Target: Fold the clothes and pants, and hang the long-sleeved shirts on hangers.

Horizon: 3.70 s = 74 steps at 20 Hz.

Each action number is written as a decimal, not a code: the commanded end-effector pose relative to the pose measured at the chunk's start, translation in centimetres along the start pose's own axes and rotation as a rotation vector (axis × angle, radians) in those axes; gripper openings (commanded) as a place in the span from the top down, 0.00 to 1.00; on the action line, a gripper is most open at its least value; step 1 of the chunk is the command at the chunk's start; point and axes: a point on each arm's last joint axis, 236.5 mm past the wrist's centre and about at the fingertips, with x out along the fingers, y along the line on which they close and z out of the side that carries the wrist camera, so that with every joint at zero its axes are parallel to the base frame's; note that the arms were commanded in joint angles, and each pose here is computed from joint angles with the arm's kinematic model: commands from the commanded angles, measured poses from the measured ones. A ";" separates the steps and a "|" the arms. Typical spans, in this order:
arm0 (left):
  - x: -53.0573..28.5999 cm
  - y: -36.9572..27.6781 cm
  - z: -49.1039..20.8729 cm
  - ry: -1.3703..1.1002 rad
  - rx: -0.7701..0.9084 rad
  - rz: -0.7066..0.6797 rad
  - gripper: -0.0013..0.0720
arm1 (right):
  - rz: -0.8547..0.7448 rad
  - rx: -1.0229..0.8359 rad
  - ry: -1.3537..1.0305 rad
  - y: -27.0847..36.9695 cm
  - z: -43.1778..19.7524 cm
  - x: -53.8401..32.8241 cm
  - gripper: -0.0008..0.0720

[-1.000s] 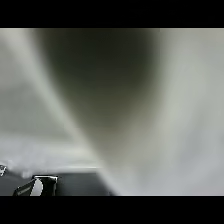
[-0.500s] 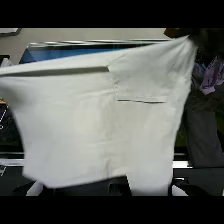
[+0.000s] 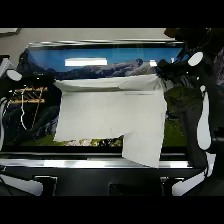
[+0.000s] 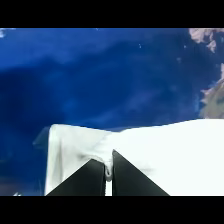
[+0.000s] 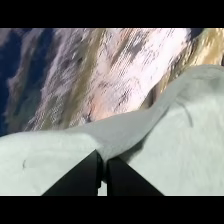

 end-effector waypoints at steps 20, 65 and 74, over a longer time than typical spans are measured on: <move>1.9 0.8 -14.3 0.633 -0.060 0.039 0.96 | -0.430 -0.082 0.380 -11.5 -7.9 -2.3 0.94; -13.2 7.8 -19.4 0.550 -0.259 0.167 0.37 | -0.143 0.234 0.676 -21.3 -37.0 -10.8 0.42; -11.4 6.1 -22.2 0.564 -0.353 0.044 0.37 | -0.082 0.266 0.576 -19.9 -36.4 -9.9 0.94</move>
